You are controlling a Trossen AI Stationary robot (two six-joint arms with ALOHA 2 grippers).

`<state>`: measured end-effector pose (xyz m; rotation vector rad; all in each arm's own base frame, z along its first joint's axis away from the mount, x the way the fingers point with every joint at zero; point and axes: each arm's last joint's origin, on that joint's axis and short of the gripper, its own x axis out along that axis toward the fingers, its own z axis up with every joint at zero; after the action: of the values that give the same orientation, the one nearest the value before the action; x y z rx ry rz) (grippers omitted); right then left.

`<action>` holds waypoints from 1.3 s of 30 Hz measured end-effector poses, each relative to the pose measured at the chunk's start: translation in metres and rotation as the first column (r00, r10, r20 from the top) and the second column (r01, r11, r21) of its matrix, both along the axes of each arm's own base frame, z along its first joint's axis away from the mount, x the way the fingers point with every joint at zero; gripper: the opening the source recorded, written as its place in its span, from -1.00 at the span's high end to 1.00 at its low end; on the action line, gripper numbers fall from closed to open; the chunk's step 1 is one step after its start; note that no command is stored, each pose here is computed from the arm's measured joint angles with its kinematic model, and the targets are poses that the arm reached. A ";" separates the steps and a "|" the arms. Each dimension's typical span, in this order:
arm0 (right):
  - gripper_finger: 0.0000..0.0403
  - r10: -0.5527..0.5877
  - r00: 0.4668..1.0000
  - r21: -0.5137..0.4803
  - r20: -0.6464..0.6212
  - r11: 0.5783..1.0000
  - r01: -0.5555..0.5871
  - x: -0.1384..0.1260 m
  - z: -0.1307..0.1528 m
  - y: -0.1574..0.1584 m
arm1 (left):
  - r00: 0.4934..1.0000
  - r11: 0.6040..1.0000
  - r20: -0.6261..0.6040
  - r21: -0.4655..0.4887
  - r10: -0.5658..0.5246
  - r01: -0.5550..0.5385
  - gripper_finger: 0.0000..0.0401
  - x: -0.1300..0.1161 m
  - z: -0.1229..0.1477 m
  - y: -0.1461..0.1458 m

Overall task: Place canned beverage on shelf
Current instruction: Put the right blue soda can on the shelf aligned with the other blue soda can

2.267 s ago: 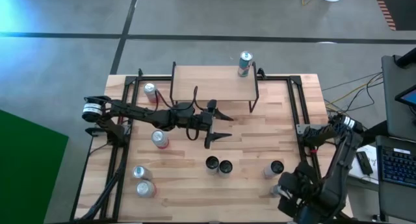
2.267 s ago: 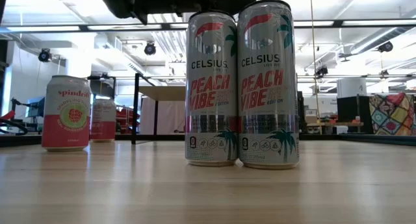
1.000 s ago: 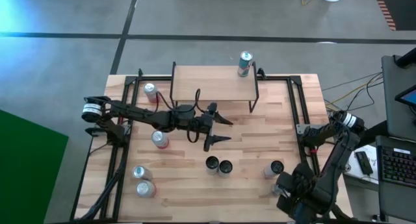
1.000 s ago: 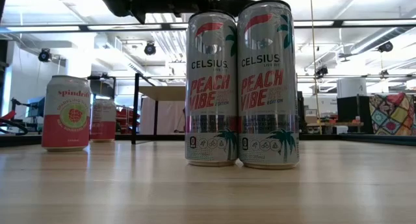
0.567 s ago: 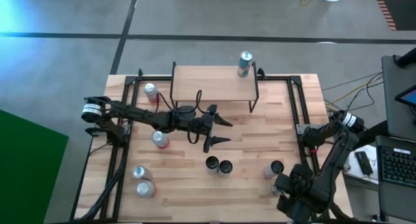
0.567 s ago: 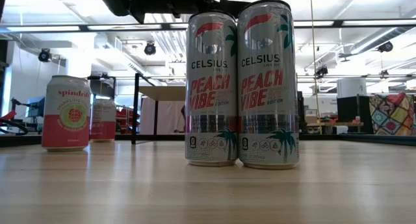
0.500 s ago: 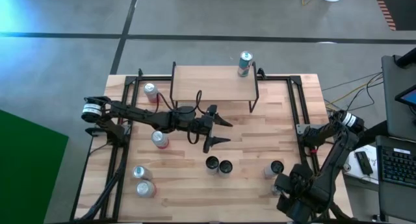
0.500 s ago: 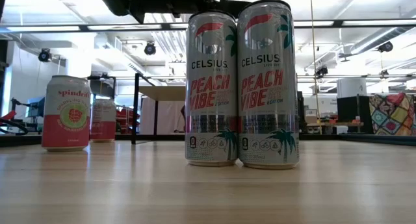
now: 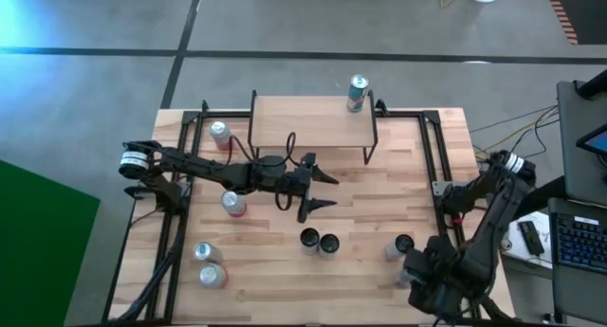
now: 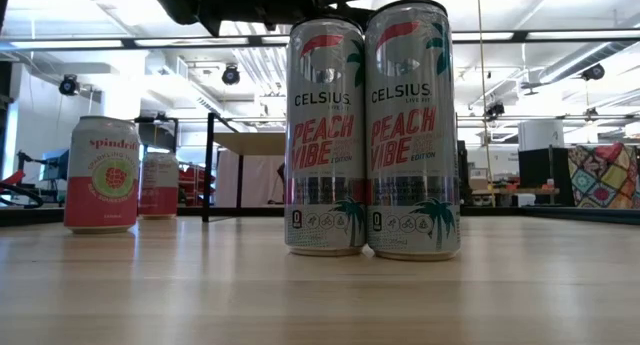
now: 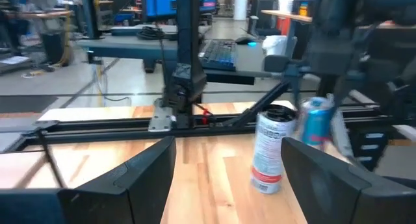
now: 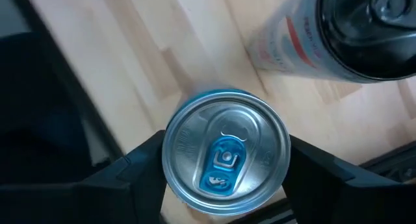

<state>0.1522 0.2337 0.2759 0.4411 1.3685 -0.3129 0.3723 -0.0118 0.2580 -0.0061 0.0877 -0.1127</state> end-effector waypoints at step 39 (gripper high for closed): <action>-0.20 0.250 0.932 -0.214 0.263 0.957 -0.197 0.108 0.100 -0.116 | 0.934 0.936 -0.081 -0.084 -0.349 0.342 -0.32 0.031 -0.025 -0.026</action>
<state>0.2600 0.1174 0.3757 0.1640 1.0798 -0.1752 0.4033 -0.0374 0.2333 -0.0650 0.1802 -0.4690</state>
